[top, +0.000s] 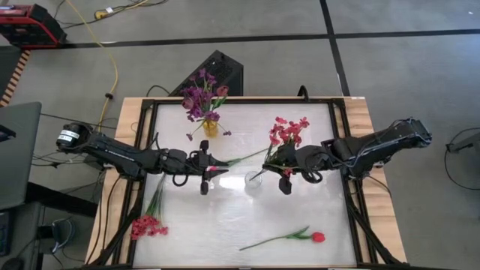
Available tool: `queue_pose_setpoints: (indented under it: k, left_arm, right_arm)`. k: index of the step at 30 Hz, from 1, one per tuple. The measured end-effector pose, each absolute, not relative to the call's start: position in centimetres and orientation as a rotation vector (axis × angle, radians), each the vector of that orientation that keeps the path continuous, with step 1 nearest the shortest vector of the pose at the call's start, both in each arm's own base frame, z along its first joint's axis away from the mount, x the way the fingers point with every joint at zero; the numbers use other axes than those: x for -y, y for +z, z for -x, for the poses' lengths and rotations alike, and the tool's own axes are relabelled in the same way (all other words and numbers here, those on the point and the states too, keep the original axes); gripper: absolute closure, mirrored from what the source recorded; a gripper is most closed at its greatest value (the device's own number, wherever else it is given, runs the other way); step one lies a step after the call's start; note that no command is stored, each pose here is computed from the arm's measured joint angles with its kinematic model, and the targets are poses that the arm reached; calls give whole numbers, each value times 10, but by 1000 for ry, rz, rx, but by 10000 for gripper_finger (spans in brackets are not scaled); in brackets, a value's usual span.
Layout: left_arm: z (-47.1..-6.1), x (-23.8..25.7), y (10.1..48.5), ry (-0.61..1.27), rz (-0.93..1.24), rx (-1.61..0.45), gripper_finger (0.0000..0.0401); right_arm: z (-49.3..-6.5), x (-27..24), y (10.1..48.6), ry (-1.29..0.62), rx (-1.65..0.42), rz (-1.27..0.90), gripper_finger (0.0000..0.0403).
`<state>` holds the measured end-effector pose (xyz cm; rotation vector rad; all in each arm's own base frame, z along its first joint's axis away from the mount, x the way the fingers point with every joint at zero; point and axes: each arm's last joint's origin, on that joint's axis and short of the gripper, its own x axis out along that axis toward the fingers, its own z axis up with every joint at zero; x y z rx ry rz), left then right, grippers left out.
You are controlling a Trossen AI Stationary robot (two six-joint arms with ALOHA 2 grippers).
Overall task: Sort flowers into vase by color
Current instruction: Put the top red flowers into the transparent vase
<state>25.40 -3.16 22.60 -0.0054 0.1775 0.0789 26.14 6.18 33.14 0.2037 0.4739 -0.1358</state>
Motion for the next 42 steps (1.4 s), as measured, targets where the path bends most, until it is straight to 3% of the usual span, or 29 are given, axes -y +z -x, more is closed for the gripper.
queue_pose_setpoints:
  k: [18, 29, 42]
  left_arm:
    - [-254, 28, 226, 94, 8, -183, 324]
    - [-254, 28, 226, 94, 30, -182, 324]
    - [-254, 28, 223, 86, 38, -208, 324]
  right_arm:
    - [-251, -59, 335, -145, -493, -188, 372]
    - [-272, -62, 312, -184, -572, -156, 371]
    - [-292, -65, 289, -189, -637, -169, 298]
